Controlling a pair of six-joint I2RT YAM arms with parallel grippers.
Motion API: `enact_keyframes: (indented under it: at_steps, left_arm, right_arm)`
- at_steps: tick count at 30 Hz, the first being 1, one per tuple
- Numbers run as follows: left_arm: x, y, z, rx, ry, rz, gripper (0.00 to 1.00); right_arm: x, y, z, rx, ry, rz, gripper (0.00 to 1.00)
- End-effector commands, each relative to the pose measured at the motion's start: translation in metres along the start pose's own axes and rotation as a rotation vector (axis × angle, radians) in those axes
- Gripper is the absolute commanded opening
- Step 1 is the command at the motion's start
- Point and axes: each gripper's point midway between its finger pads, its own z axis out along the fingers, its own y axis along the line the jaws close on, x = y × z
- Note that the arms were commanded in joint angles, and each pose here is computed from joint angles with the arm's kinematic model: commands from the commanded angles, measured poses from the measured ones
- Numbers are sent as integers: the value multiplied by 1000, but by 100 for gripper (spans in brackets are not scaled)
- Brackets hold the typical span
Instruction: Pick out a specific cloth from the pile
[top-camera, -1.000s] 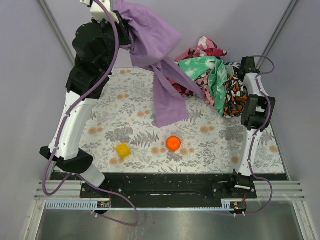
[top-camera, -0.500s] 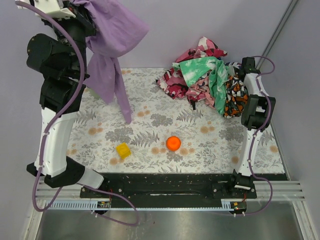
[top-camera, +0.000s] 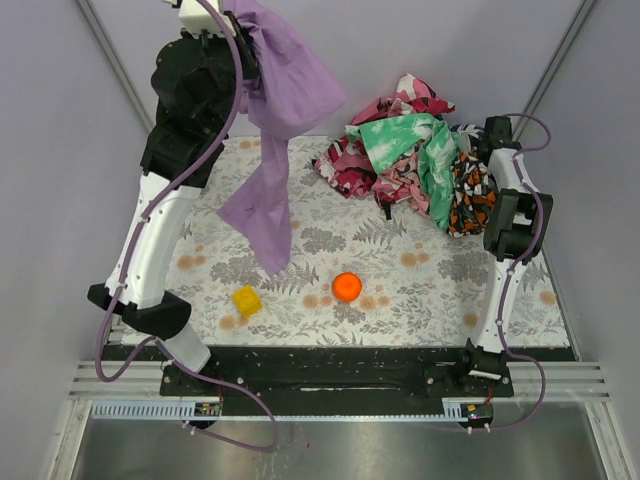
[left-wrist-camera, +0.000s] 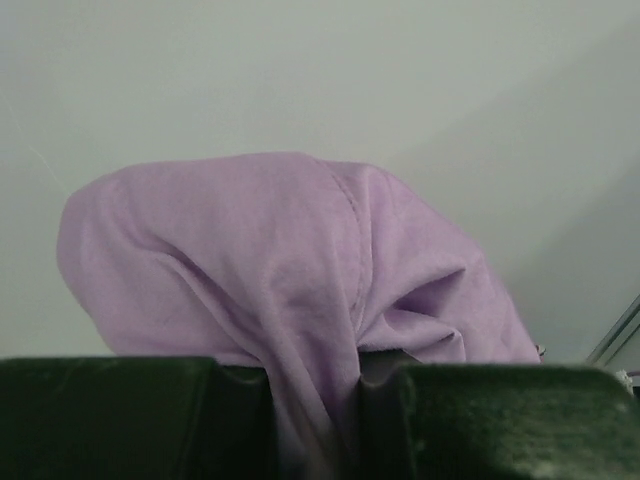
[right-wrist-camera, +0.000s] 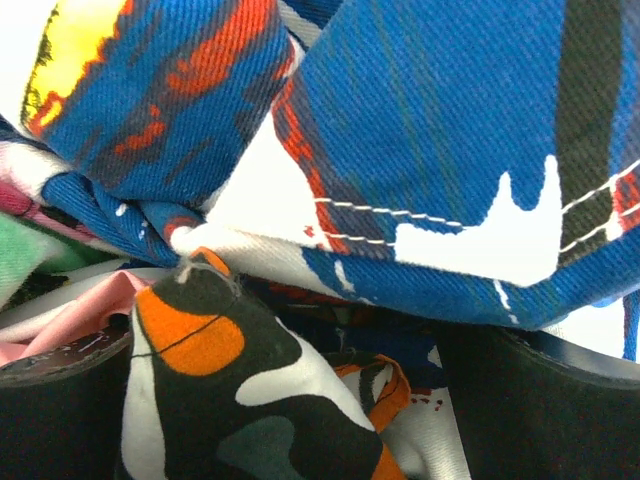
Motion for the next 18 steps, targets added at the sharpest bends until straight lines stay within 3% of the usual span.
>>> enact_keyframes:
  at_steps: [1, 9, 13, 18]
  left_arm:
    - [-39, -1, -4, 18, -142, -79, 0]
    - [74, 51, 23, -73, 79, -135, 0]
    - [170, 36, -3, 64, 262, -118, 0]
    - [287, 50, -50, -11, 505, -189, 0]
  right_arm:
    - [8, -70, 8, 202, 15, -10, 98]
    - [-10, -63, -17, 176, -49, -11, 99]
    - [-22, -59, -36, 163, -84, -4, 99]
    - [-47, -43, -88, 120, -175, 26, 99]
